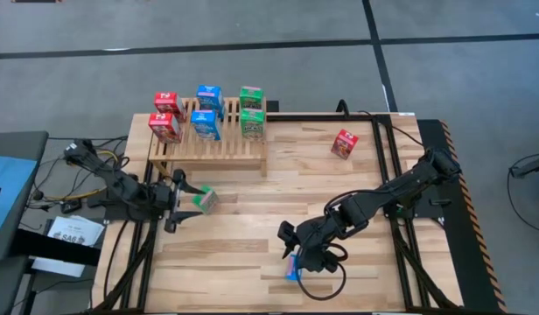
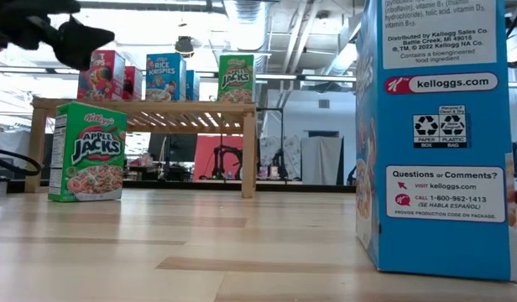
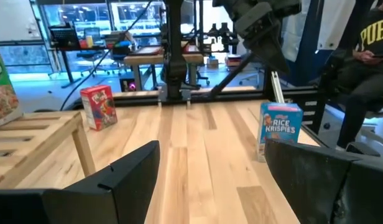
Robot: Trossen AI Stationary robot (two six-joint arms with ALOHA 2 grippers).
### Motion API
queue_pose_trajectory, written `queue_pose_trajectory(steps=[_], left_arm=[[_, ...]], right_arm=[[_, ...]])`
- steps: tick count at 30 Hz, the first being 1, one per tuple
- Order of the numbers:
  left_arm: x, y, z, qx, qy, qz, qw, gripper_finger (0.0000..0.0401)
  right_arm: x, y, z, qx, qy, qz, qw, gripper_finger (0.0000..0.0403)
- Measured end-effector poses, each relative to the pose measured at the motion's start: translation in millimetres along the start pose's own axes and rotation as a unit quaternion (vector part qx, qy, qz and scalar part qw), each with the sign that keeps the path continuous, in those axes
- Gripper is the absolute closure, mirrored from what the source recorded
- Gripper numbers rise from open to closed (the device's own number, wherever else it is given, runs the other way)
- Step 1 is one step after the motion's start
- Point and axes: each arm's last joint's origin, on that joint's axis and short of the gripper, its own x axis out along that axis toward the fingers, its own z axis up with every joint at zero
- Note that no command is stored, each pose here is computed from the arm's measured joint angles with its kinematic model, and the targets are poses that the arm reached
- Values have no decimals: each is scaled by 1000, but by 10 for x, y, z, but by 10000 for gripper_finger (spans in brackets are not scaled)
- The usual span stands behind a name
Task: Stack cereal on shelf
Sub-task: Put the blue cereal box on the shelf aligned with the blue cereal boxes
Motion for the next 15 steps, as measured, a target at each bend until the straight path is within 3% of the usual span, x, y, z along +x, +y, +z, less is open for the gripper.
queue_pose_trajectory(steps=[15], left_arm=[[-106,58,-252,-6,-33,-2,999,121]], right_arm=[[0,0,0,1,0,0,1000,133]])
